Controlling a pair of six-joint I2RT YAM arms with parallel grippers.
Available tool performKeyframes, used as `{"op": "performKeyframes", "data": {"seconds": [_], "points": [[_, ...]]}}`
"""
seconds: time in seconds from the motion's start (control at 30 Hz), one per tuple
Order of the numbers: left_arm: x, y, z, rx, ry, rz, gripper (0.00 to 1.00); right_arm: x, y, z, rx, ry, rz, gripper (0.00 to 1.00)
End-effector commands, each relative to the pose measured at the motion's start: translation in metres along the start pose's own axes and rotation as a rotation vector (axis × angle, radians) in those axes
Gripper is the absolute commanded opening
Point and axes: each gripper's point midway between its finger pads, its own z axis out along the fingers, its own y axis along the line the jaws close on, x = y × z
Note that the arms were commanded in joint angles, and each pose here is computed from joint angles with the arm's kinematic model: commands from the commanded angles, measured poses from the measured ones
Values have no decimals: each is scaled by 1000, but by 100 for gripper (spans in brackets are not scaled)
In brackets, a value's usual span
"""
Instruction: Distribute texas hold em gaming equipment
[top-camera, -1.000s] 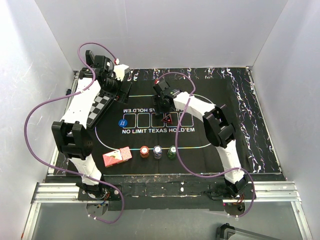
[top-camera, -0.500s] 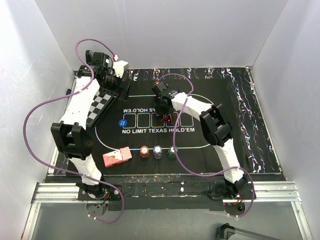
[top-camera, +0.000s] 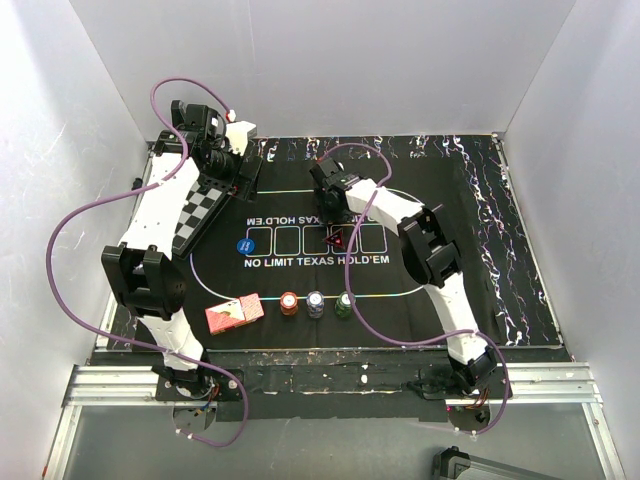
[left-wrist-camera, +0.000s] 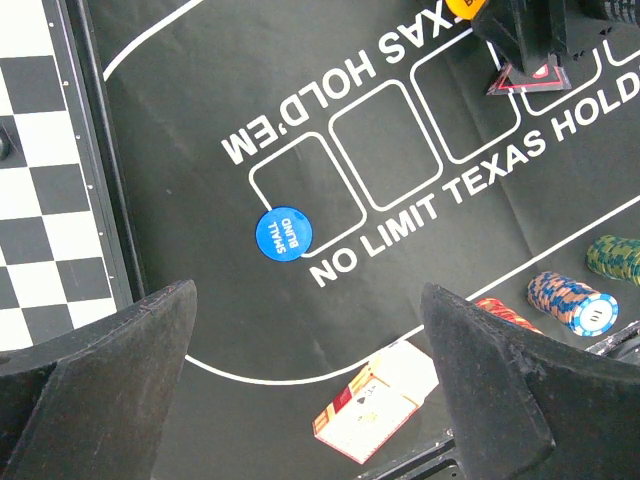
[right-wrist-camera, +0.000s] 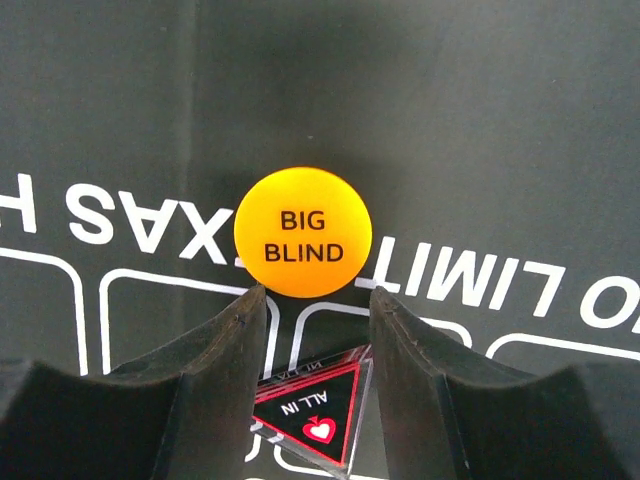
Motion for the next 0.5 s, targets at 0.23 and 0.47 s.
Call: {"op": "performKeyframes", "data": {"seconds": [0.23,0.47], "points": [[-5,-6,-31,-25,-59,46,95,-43,-16,19,48,-48,112,45],[-1,-1,-30,-40,-43,62,95,-71,-32,32,-15,-50,275,37]]}}
